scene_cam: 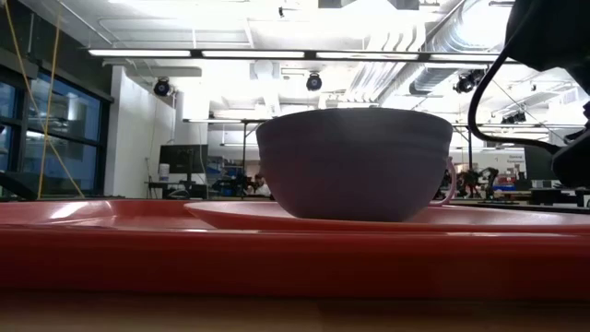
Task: Set up tray
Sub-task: Put the blue napkin into the pink serving tray
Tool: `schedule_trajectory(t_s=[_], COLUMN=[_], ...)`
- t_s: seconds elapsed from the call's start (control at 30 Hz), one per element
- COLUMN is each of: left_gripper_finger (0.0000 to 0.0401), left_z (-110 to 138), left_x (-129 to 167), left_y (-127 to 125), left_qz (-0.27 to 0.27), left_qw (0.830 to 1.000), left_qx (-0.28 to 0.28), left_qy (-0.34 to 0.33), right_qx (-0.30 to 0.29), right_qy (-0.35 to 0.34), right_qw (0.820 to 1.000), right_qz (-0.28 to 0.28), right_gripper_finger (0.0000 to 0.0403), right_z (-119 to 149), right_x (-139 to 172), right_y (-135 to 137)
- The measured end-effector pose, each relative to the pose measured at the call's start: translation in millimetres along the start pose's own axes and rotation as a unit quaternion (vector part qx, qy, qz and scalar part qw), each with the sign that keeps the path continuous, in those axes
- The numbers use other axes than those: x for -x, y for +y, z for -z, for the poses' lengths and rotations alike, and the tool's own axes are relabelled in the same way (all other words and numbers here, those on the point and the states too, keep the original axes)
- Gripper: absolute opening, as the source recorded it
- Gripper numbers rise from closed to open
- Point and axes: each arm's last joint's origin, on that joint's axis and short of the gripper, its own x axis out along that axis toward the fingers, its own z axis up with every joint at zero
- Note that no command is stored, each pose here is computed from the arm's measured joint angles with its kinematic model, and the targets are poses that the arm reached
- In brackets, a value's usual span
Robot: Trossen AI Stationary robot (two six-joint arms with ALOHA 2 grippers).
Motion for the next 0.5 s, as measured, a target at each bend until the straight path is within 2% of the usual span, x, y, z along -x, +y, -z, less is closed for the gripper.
schedule_trajectory(t_s=[0.33, 0.5], left_gripper_finger=[0.0273, 0.0273], left_z=[0.0, 0.0], left_x=[0.0, 0.0], left_y=[0.0, 0.0], left_qz=[0.000, 0.000], left_qw=[1.000, 1.000], left_qx=[0.000, 0.000], left_qy=[0.000, 0.000], right_qx=[0.009, 0.014], right_qy=[-0.001, -0.001], right_qw=[1.000, 1.000], right_qz=[-0.008, -0.011], right_gripper_finger=[0.0051, 0.0012], right_z=[0.3, 0.6], right_x=[0.0, 0.0], right_y=[1.5, 2.0])
